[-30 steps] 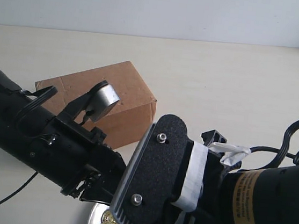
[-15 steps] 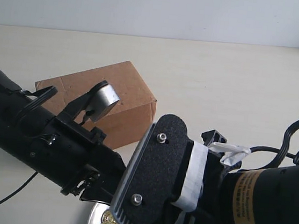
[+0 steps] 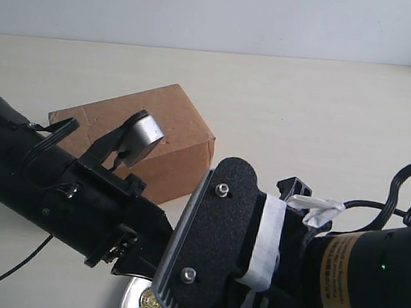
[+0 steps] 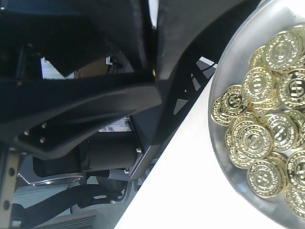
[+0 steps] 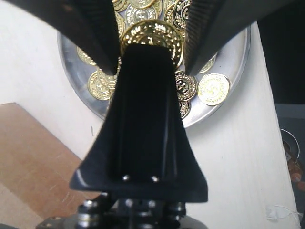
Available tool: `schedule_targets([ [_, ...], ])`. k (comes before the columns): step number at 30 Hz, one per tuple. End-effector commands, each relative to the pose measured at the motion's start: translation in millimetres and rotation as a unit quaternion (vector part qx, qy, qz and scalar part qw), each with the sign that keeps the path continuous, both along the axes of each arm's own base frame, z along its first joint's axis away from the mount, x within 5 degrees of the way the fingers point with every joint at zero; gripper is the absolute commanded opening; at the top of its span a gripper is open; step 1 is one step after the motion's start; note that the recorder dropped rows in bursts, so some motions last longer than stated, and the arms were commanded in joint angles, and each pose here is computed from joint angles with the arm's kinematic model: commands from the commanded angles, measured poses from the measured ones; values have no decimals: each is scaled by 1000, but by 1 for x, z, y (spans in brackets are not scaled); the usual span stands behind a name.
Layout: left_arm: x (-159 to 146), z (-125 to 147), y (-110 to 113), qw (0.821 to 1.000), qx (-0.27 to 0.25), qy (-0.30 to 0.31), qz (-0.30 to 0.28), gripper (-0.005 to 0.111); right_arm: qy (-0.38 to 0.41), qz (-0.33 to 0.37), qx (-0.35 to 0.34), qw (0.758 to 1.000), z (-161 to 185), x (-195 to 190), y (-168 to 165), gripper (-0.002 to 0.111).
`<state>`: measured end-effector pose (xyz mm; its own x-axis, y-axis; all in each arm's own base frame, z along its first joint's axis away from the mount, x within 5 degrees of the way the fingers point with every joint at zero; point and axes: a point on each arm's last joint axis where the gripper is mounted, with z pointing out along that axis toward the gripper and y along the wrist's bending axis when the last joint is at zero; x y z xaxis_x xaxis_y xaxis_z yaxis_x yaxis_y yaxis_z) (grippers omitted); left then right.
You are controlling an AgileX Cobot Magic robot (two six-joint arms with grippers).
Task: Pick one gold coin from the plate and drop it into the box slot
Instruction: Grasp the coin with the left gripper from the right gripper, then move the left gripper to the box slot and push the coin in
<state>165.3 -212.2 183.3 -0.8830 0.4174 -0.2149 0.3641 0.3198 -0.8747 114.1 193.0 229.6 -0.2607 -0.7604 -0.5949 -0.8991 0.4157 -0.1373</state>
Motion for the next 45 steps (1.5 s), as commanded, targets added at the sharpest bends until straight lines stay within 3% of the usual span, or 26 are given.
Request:
schedule_targets([
  [1,-1,2,-2,1000,-7,-4,-6,0,-3,1,5,1000,2,0,0,56],
  [4,-1,2,-2,1000,-7,-4,-6,0,0,-12,8,1000,2,1,0,65],
  [8,0,1,-2,1000,-4,-7,-3,0,-4,-34,10,999,3,3,-1,65],
  [14,2,-1,-1,1000,7,-17,5,0,-7,-54,-47,997,-2,5,-11,63],
  [18,4,-7,2,998,37,-44,1,0,9,-69,-101,992,-6,3,-21,48],
  [25,21,-5,10,994,52,-97,10,0,14,-78,-114,990,-7,3,-23,-1],
  [29,38,14,11,988,45,-148,8,0,23,-99,-95,990,-7,3,-22,0],
  [35,60,59,13,959,51,-276,-30,0,34,-113,-52,992,-5,3,-16,0],
  [41,75,95,20,917,118,-376,-53,0,44,-110,-30,993,-7,1,-14,0],
  [45,89,105,26,892,177,-414,-28,0,45,-105,-26,993,-14,-1,-16,0],
])
